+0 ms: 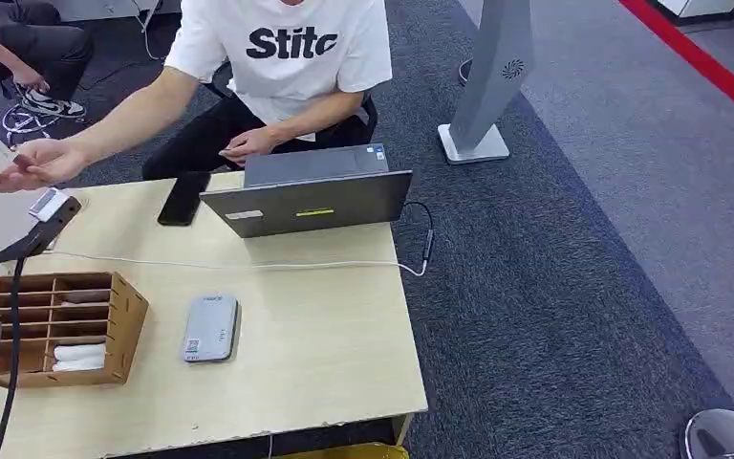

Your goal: Pass the card to the sensor for recognition and then transmit it.

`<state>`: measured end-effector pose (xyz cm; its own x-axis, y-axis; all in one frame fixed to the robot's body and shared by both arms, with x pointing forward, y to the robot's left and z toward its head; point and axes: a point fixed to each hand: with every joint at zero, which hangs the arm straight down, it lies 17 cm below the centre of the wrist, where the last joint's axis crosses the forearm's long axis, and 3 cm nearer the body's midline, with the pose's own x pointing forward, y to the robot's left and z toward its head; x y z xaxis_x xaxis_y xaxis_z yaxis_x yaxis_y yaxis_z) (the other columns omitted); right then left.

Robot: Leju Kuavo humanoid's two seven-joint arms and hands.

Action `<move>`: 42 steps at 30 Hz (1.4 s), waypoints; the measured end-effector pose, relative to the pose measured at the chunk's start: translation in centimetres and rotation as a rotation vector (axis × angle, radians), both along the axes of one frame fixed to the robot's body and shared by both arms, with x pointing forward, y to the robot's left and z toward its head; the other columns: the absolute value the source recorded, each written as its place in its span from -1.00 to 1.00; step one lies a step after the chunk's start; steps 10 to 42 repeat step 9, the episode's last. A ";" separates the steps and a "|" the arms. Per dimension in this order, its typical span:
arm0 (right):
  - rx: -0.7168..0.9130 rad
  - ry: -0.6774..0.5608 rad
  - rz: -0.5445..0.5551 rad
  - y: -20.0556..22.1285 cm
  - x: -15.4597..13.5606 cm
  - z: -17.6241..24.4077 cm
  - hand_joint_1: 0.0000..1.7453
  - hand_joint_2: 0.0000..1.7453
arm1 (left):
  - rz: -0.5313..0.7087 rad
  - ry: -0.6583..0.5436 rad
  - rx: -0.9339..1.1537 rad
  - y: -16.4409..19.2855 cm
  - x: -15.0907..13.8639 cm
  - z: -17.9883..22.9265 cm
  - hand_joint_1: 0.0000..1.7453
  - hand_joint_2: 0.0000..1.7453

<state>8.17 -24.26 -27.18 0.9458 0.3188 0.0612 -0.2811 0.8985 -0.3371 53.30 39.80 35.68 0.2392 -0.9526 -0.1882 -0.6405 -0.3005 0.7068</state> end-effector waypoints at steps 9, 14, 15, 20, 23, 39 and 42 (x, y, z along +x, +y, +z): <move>0.003 0.004 -0.007 0.0 -0.1 0.0 -1.00 1.00 | -0.067 0.056 0.026 -1.7 0.5 -1.3 -1.00 1.00; 0.003 0.004 -0.007 0.0 -0.1 0.0 -1.00 1.00 | -0.067 0.056 0.026 -1.7 0.5 -1.3 -1.00 1.00; 0.003 0.004 -0.007 0.0 -0.1 0.0 -1.00 1.00 | -0.067 0.056 0.026 -1.7 0.5 -1.3 -1.00 1.00; 0.003 0.004 -0.007 0.0 -0.1 0.0 -1.00 1.00 | -0.067 0.056 0.026 -1.7 0.5 -1.3 -1.00 1.00; 0.003 0.004 -0.007 0.0 -0.1 0.0 -1.00 1.00 | -0.067 0.056 0.026 -1.7 0.5 -1.3 -1.00 1.00; 0.003 0.004 -0.007 0.0 -0.1 0.0 -1.00 1.00 | -0.067 0.056 0.026 -1.7 0.5 -1.3 -1.00 1.00; 0.003 0.004 -0.007 0.0 -0.1 0.0 -1.00 1.00 | -0.067 0.056 0.026 -1.7 0.5 -1.3 -1.00 1.00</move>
